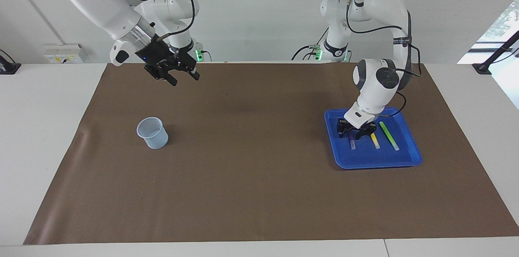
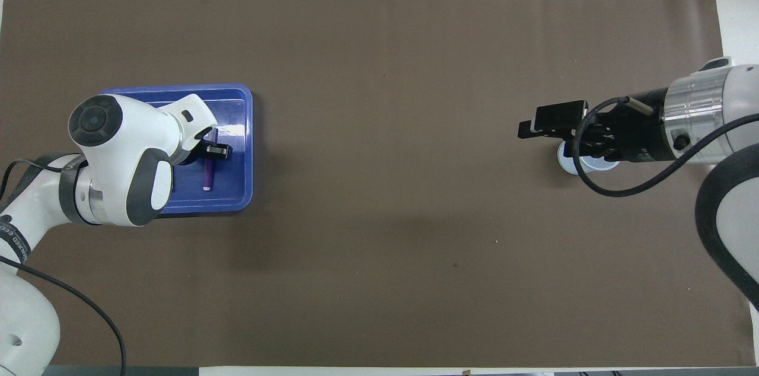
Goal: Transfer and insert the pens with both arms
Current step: 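Reach the left gripper into the tray and grasp the purple pen, then lift the purple pen with the left gripper while the right gripper approaches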
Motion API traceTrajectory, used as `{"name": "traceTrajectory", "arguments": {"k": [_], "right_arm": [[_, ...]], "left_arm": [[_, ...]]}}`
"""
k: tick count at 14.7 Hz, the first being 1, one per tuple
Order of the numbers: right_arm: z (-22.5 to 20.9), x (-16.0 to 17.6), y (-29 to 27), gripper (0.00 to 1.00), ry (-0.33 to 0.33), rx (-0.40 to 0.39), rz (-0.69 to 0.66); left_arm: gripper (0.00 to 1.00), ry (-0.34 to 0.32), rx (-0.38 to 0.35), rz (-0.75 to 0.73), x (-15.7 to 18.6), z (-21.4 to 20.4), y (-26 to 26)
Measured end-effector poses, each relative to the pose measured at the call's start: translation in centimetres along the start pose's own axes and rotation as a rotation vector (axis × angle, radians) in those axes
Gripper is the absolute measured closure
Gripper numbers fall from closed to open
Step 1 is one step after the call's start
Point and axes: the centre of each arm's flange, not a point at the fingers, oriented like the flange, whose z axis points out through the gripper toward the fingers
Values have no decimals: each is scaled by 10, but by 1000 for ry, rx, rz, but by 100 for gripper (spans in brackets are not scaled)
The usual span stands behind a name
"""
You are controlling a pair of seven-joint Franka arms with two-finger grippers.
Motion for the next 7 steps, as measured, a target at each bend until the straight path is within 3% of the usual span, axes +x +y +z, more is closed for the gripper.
{"name": "traceTrajectory", "arguments": {"k": [3, 7], "right_arm": [[21, -6, -15, 0, 5, 77, 47], [61, -18, -31, 0, 19, 191, 122]], "left_arm": [[83, 4, 1, -2, 1, -2, -2], [83, -4, 0, -37, 5, -9, -2]]}}
